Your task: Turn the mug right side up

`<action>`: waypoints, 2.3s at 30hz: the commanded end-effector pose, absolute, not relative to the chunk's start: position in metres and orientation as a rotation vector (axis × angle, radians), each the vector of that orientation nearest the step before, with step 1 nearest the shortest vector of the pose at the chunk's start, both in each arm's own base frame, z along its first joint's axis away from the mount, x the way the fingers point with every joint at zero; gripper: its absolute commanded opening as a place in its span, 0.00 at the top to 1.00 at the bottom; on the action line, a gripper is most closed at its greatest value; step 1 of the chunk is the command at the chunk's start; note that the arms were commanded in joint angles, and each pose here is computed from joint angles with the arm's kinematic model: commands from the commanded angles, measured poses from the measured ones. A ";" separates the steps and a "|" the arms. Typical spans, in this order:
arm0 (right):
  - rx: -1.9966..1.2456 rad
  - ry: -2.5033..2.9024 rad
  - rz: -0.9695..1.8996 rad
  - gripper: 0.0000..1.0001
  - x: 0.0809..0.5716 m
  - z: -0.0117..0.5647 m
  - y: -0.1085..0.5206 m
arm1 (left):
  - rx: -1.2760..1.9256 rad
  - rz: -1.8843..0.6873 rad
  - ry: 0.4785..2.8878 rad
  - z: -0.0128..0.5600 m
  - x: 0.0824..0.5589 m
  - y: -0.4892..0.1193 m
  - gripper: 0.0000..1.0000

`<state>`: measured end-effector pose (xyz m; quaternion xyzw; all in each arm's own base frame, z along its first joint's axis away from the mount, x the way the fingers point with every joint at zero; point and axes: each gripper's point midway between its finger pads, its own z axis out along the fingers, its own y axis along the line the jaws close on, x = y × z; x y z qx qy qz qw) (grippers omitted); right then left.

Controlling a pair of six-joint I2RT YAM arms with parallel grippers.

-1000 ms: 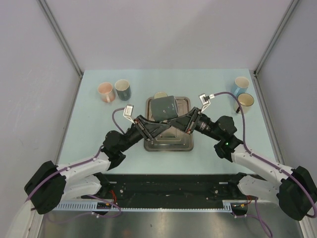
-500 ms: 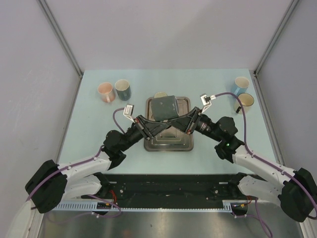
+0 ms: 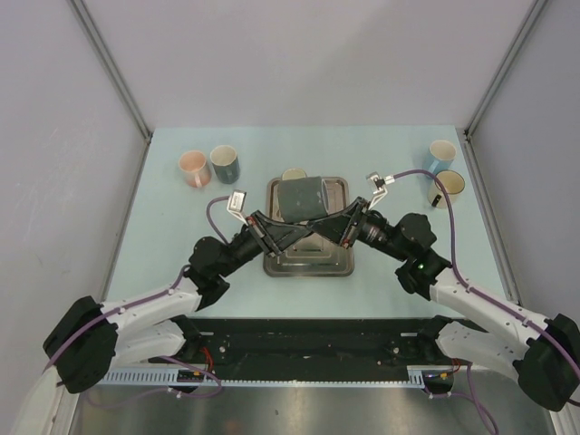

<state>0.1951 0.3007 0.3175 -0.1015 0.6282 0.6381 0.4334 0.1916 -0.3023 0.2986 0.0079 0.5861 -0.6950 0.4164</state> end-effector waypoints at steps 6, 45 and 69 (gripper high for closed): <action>-0.339 1.569 1.558 0.62 0.187 0.328 0.303 | 0.086 -1.704 1.277 0.344 0.185 -0.288 1.00; -0.402 1.522 1.540 1.00 0.182 0.347 0.314 | 0.035 -1.684 1.327 0.334 0.188 -0.283 0.86; -0.437 1.550 1.557 1.00 0.180 0.344 0.313 | 0.095 -1.802 1.219 0.351 0.173 -0.282 1.00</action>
